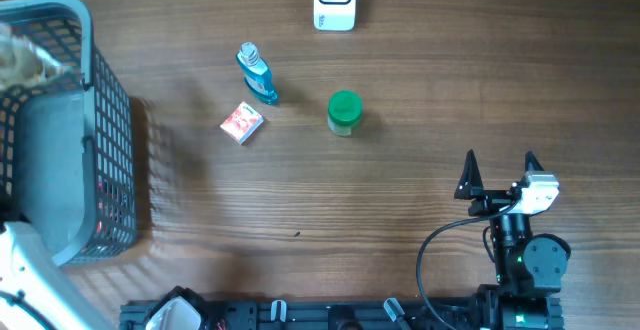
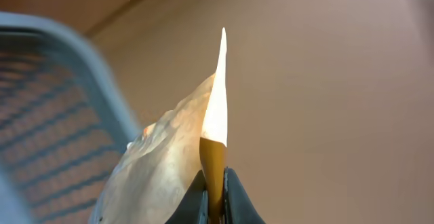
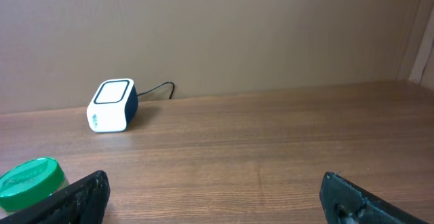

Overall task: Scan the item barcode
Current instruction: 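Lift the snack bag out of the basket and carry it to the table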

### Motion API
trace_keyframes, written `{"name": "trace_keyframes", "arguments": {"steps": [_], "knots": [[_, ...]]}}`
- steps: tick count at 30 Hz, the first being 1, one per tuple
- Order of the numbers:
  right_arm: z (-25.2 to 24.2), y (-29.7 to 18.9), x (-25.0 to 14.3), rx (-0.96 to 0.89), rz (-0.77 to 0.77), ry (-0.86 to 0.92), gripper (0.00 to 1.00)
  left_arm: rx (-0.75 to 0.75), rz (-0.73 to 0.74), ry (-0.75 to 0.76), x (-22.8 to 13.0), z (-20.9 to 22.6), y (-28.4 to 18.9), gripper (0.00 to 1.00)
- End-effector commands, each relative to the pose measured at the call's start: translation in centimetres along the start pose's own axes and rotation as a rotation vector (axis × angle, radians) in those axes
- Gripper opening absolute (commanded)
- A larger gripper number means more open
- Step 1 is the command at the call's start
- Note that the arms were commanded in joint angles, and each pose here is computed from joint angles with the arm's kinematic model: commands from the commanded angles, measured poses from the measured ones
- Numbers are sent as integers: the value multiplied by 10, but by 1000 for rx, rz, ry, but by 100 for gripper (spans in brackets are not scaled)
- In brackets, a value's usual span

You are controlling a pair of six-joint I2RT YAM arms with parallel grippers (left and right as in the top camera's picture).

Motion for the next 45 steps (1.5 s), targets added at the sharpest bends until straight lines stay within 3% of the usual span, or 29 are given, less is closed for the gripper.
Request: {"name": "trace_keyframes", "arguments": {"steps": [1,7,13,29,37,45], "knots": [[1,0,-1,10,3,-6,100,-257,121,-57,-1,-48,-15,4],[1,0,-1,10,3,-6,100,-438,282,-28,-42,-92,-15,4],[1,0,-1,10,3,-6,100,-596,494,83,-111,-135,-27,4],[1,0,-1,10,3,-6,100,-545,1065,409,-243,-116,-92,4],[1,0,-1,10,3,-6,100,-386,1109,595,-279,-100,-113,4],[1,0,-1,10,3,-6,100,-345,1148,735,-346,-73,-116,4]]}}
Point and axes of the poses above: each gripper's point midway between its finger pads, its own y axis out along the fingers, its own z axis along the line the jaws close on, x = y × z, the point moved 7 cm from there along -y, back along the fingers, and after that the axes turned 10 degrees about y, right-handed, at the moved point
